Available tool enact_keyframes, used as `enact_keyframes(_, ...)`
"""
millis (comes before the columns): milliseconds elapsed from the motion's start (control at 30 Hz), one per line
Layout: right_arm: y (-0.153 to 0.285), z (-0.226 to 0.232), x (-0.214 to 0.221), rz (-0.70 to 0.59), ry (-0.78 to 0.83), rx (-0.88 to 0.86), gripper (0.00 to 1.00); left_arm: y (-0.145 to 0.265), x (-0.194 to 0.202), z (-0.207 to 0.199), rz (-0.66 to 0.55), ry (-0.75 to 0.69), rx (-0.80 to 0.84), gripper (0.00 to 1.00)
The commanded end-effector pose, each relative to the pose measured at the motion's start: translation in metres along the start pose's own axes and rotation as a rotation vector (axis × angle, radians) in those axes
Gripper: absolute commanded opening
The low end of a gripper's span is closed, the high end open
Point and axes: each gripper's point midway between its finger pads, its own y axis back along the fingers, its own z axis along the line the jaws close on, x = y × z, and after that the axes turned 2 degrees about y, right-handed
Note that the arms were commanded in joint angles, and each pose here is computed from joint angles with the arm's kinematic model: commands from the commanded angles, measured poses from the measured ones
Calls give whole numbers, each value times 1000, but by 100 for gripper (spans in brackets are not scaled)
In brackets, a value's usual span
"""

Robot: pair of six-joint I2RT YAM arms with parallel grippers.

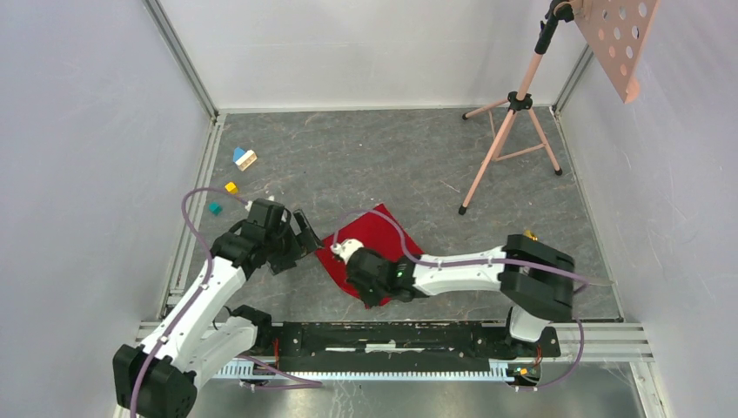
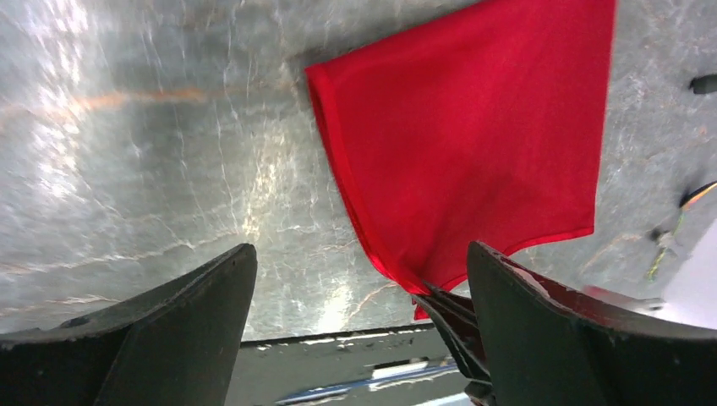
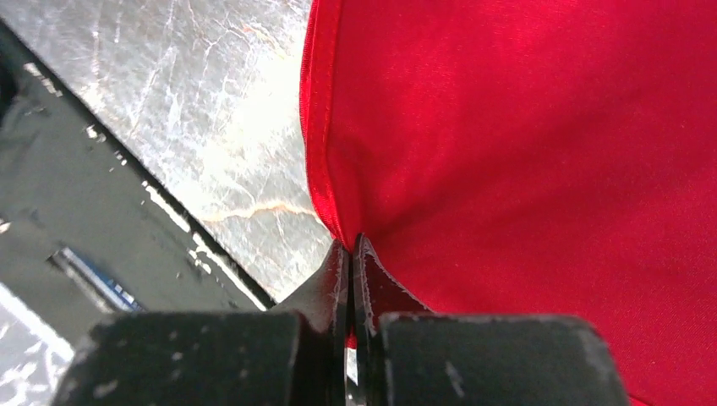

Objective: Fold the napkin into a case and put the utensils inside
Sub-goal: Pick up the lower triangle-folded napkin from the center of the board.

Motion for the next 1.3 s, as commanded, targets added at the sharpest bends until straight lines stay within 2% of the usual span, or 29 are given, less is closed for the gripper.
enact_keyframes(0, 29, 26, -42, -180, -81, -262, 0, -19, 17, -18, 88, 259, 128, 100)
enact_keyframes(167, 37, 14, -46, -224, -147, -325, 0, -43, 34, -40, 190, 388, 300, 100)
enact_keyframes(467, 46, 3, -44, -270, -224, -411, 0, -73, 39, -27, 194, 394, 252, 99)
enact_keyframes(600, 48, 1, -39, -278, -247, -442, 1, -86, 34, -20, 165, 362, 219, 93)
enact_keyframes(733, 53, -1, -40, -294, -260, -466, 0, -95, 25, -13, 128, 319, 174, 82)
enact_keyframes(1067, 63, -9, -43, -330, -294, -497, 1, -103, 9, 2, 63, 266, 87, 77)
enact_keyframes(1267, 64, -10, -42, -335, -303, -519, 0, -104, 1, 1, 35, 230, 90, 68)
